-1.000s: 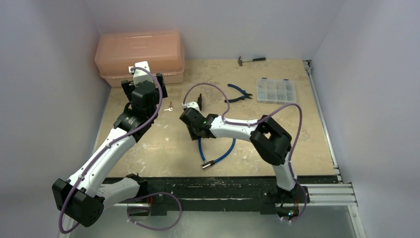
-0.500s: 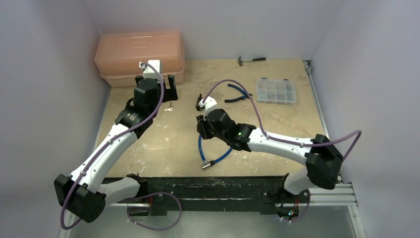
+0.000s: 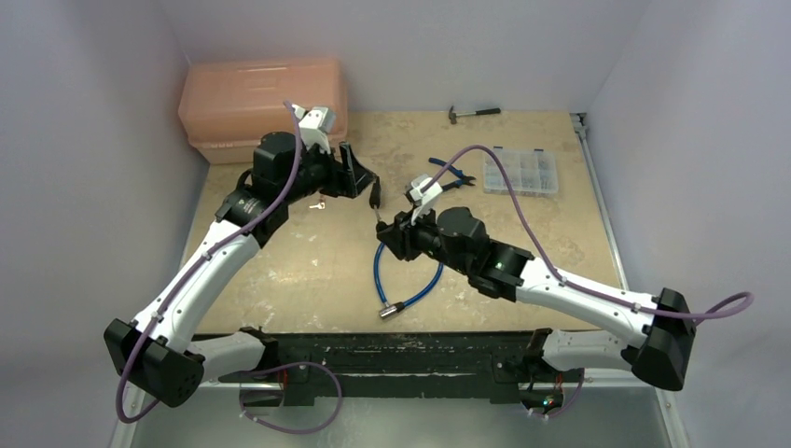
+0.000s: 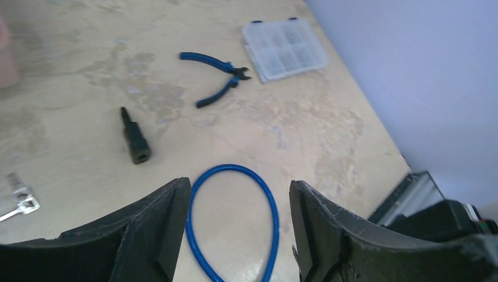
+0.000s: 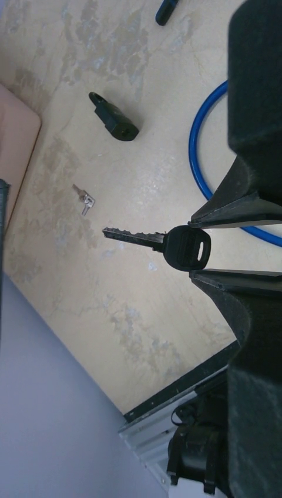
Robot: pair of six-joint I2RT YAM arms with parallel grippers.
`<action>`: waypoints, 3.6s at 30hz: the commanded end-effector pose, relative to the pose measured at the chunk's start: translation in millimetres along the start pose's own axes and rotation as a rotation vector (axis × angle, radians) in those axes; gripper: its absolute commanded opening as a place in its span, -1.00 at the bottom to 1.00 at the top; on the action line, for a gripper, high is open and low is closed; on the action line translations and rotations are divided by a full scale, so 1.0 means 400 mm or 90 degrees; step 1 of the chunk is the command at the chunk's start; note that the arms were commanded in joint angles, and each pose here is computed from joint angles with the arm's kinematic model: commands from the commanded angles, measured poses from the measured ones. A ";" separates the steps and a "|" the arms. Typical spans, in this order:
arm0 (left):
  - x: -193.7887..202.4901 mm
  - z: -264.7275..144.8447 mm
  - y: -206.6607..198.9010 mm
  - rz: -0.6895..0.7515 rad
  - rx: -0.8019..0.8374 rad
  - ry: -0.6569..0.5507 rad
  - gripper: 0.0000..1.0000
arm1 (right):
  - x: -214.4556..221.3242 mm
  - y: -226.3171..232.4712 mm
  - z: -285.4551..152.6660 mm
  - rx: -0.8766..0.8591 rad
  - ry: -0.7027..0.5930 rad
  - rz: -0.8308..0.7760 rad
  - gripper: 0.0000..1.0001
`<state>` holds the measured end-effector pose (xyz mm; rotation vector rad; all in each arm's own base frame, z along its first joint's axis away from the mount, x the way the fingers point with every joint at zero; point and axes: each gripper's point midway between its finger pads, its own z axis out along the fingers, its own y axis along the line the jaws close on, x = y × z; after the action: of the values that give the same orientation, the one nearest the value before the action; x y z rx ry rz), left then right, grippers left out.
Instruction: Unlock with the key
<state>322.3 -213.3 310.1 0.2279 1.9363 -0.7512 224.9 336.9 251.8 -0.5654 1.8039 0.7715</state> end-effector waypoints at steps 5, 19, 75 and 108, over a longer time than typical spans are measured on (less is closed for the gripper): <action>-0.058 -0.094 -0.203 -0.011 0.255 -0.020 0.28 | -0.062 0.100 -0.089 -0.147 -0.062 0.054 -1.00; -0.141 -0.218 -0.321 -0.021 0.475 -0.084 0.24 | -0.195 0.142 -0.288 -0.483 -0.145 0.143 -1.00; -0.026 -0.264 -0.437 -0.066 0.647 -0.013 -1.00 | -0.302 0.189 -0.335 -0.766 -0.194 0.245 -1.00; -0.066 -0.141 -0.338 -0.140 0.449 -0.109 -1.00 | -0.272 0.004 -0.197 -0.282 -0.193 0.167 0.61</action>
<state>219.5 -285.8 395.6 0.4318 1.5522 -1.5550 186.7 290.7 372.8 -0.5624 1.4153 1.5362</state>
